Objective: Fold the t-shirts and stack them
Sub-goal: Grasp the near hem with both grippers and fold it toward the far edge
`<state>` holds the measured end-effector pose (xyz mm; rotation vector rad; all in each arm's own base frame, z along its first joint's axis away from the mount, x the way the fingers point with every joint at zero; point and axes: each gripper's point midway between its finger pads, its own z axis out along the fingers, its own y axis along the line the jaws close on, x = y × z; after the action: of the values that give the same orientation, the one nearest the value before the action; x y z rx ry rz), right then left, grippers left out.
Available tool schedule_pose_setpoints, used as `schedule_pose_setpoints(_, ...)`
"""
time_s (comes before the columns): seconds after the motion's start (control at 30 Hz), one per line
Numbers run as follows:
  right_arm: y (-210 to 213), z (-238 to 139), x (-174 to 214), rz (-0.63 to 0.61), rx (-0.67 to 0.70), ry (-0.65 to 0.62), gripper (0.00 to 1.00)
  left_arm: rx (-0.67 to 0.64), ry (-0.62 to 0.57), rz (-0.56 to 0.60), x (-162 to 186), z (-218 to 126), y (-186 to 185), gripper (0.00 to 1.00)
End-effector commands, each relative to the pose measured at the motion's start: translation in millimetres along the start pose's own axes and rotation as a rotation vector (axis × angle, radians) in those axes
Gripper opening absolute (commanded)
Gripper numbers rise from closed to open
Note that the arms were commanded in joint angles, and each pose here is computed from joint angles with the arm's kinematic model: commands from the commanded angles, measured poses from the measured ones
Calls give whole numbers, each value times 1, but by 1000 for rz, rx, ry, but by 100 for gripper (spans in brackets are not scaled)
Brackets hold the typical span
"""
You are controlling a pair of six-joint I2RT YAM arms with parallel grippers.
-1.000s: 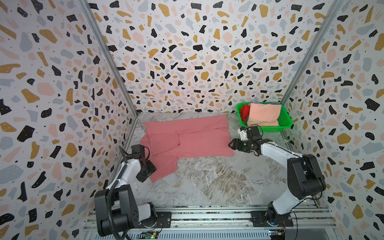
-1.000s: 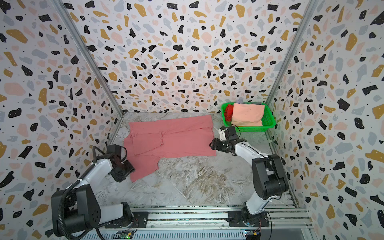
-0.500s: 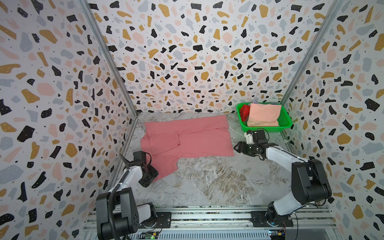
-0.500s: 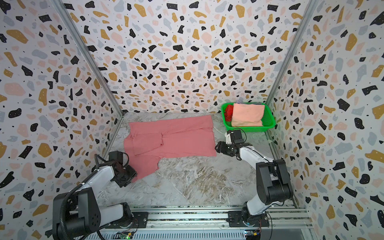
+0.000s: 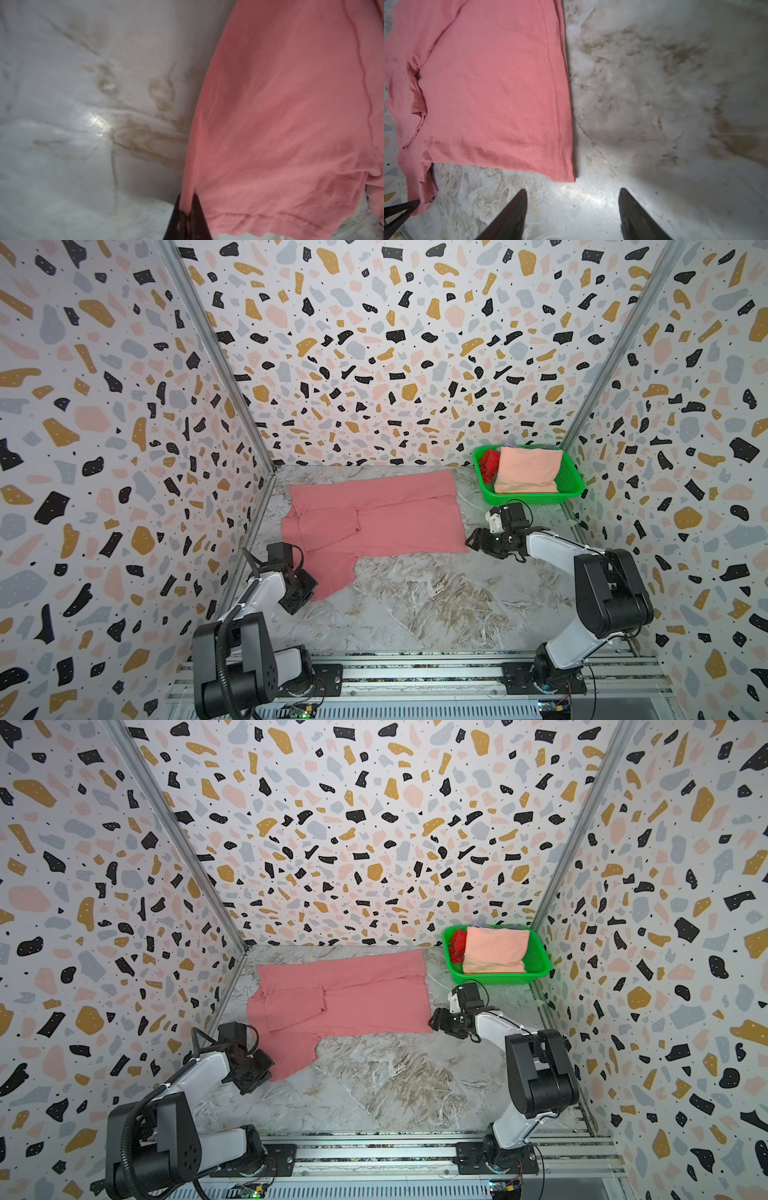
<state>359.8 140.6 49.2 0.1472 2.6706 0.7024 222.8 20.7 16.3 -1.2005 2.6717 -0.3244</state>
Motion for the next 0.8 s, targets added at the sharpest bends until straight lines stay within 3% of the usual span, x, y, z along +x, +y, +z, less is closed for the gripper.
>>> schedule_pose_setpoints(0.0, 10, 10, -3, 11, -33, 25, 69, 4, 26, 3, 4, -2, -3, 0)
schedule_pose_setpoints(0.17, 17, 31, 4, -13, 14, 85, 67, 50, -11, 36, -16, -16, -23, 0)
schedule_pose_setpoints(0.4, 26, 47, 13, -47, 70, 154, 48, 98, -28, 59, -29, -25, -41, 0)
schedule_pose_setpoints(0.63, 28, 35, 10, -70, 88, 138, 11, 117, -64, 63, -35, -35, -47, 0)
schedule_pose_setpoints(0.77, 31, 24, 15, -100, 80, 157, 0, 96, -103, 61, -37, -45, -41, 0)
